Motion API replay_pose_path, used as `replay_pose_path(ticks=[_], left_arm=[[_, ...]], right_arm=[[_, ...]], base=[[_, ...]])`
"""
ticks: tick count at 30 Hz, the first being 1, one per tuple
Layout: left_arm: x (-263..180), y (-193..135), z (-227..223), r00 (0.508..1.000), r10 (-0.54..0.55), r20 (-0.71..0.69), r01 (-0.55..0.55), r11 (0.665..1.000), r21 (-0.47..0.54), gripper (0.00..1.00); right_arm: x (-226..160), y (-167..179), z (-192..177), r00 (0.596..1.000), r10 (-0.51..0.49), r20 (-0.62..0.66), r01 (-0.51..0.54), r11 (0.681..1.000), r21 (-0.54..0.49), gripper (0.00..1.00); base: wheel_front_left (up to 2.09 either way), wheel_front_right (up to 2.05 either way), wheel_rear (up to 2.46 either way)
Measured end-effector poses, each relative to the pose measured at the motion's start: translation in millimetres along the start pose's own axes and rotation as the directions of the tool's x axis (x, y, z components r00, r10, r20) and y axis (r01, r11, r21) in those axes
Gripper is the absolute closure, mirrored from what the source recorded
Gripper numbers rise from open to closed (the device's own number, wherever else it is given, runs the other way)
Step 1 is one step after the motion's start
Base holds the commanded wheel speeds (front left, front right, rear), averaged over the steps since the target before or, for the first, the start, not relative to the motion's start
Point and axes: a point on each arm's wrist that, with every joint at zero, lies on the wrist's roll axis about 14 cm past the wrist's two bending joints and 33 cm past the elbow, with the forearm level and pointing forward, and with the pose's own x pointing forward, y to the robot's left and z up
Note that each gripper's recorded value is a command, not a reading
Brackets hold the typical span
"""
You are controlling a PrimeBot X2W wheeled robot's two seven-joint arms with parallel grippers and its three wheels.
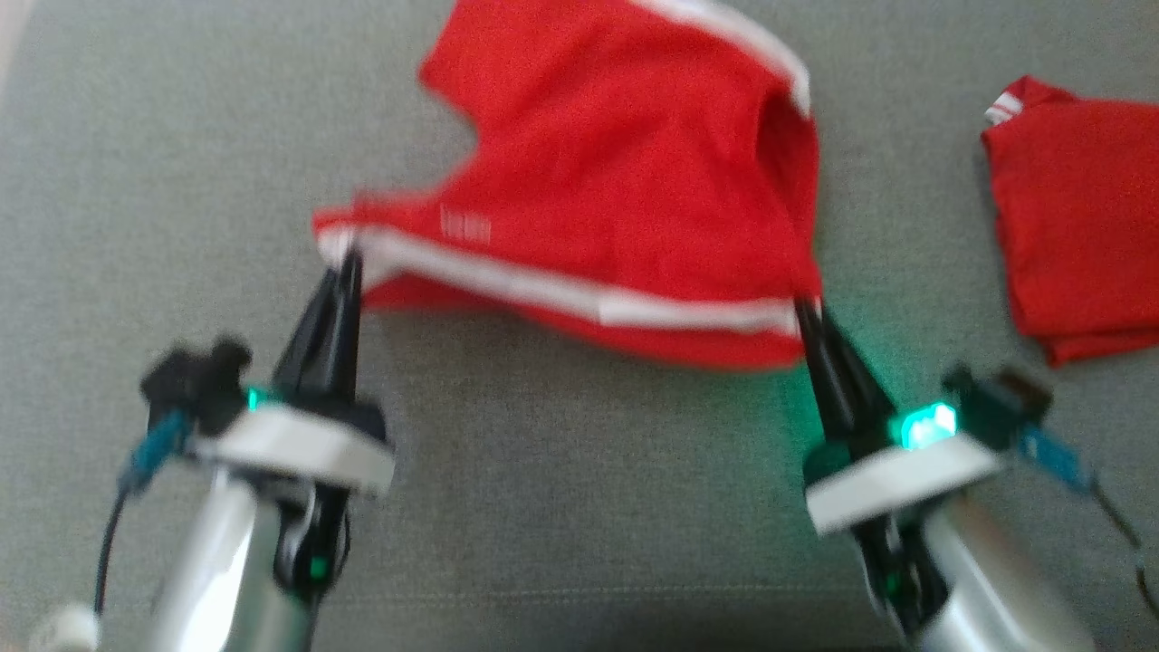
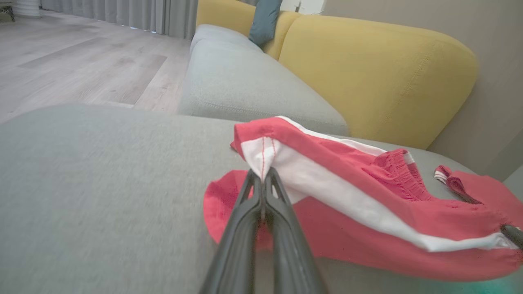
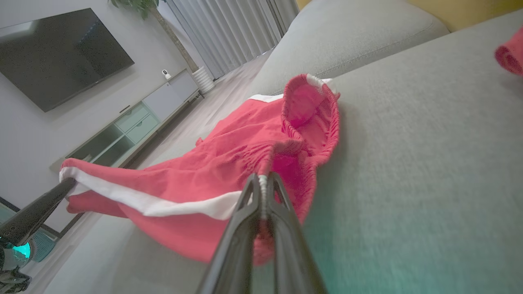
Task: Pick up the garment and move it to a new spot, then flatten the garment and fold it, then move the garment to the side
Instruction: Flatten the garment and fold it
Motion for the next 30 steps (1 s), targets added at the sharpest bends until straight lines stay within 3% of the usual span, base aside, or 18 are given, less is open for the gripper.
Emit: replay_pose_path(ticks=[5, 16, 24, 30], left_arm=[[-50.8, 5.9, -9.6, 0.998, 0.058, -0.037, -0.058, 0.998, -0.017, 1.00], [-97.1, 4.2, -11.0, 0.994, 0.099, -0.046, -0.100, 0.994, -0.031, 1.00], [-87.9, 3.5, -12.5, 0.994, 0.084, -0.076, -0.088, 0.995, -0.052, 1.00], [-30.6, 0.4, 3.8, 0.997, -0.001, -0.071, 0.000, 1.000, -0.014, 1.00]], right_arm=[[-46.2, 10.7, -8.7, 1.000, -0.019, -0.023, 0.020, 1.000, 0.011, 1.00], [-92.0, 27.0, -16.2, 0.996, -0.047, -0.078, 0.051, 0.997, 0.055, 1.00], [-85.2, 31.7, -11.5, 0.995, -0.047, -0.092, 0.053, 0.996, 0.070, 1.00], [-41.2, 31.6, 7.7, 0.998, -0.018, -0.066, 0.022, 0.998, 0.065, 1.00]], base=[[0.00, 0.00, 0.00], [0.00, 0.00, 0.00], [0.00, 0.00, 0.00], [0.00, 0.00, 0.00]])
